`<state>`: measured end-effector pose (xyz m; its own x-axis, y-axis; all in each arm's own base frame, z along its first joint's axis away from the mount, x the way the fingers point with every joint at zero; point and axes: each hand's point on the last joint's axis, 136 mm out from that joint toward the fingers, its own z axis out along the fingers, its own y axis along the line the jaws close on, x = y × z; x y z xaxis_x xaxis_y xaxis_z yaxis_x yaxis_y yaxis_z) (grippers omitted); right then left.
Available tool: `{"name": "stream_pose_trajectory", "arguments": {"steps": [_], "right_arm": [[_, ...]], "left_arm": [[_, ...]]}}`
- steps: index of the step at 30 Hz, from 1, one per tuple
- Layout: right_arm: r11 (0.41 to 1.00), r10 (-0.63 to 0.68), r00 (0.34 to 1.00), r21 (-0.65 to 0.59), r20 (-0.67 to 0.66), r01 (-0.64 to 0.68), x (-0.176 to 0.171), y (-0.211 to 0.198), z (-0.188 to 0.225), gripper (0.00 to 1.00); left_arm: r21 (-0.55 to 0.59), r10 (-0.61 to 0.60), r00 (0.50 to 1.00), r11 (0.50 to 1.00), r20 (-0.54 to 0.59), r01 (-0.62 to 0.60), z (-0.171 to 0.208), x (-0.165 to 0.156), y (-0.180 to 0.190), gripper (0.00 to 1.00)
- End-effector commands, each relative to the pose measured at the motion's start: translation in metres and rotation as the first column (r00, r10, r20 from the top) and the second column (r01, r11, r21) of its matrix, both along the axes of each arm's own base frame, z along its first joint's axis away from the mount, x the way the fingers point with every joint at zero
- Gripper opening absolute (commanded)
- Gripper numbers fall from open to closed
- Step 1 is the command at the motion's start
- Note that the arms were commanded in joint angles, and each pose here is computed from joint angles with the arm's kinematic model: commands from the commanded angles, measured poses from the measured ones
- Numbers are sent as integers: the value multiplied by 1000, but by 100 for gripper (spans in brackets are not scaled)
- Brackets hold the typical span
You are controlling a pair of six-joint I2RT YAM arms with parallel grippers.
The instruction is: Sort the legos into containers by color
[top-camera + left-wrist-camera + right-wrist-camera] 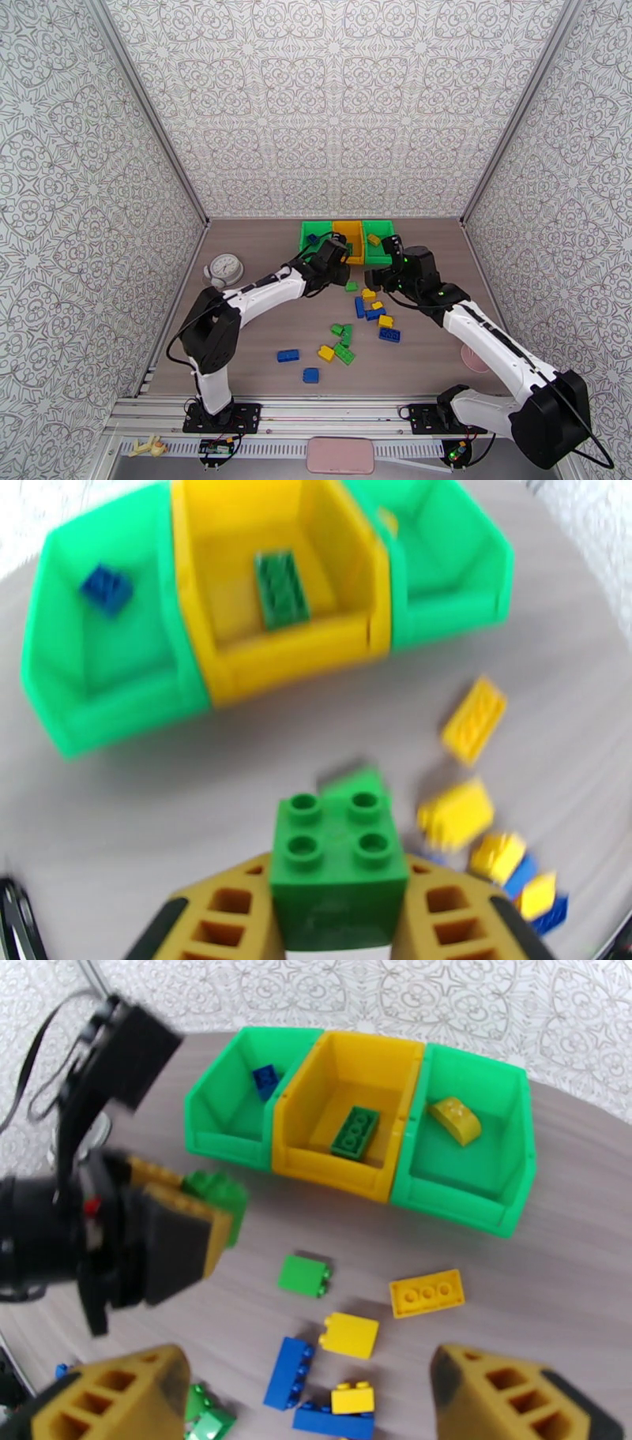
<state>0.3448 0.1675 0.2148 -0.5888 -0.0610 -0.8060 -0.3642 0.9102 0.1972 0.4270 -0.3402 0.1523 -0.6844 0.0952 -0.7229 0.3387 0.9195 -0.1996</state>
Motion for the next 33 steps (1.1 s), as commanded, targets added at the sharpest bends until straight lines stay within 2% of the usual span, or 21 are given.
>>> {"name": "stream_pose_trajectory", "arguments": {"steps": [1, 9, 13, 16, 19, 25, 32, 33], "right_arm": [[1000, -21, 1000, -9, 17, 21, 6, -7, 5, 83], [999, -42, 999, -2, 34, 42, 14, -13, 14, 83], [998, -57, 998, -2, 36, 57, 14, -17, 16, 83], [998, -69, 997, -2, 39, 69, 13, -20, 18, 83], [997, -81, 996, -5, 33, 81, 12, -22, 16, 84], [996, -89, 996, -23, 15, 89, 11, -26, 12, 84], [994, -96, 995, -59, -1, 96, 4, -33, 2, 84], [993, -96, 995, -66, -8, 95, 3, -35, 0, 84]], "left_arm": [[-31, 2, 995, 1000, 102, 1, 18, 43, -9, 21], [-59, 42, 988, 998, 146, -34, 9, 116, -15, 21], [-69, 59, 986, 996, 156, -49, 0, 141, -15, 22], [-77, 62, 984, 996, 167, -50, -1, 155, -17, 26], [-78, 41, 983, 997, 179, -28, 2, 162, -20, 36], [-79, 14, 974, 997, 226, 4, 32, 160, -21, 62], [-63, -76, 959, 993, 273, 97, 73, 131, -17, 85], [-56, -94, 961, 992, 259, 112, 68, 122, -16, 88]]}}
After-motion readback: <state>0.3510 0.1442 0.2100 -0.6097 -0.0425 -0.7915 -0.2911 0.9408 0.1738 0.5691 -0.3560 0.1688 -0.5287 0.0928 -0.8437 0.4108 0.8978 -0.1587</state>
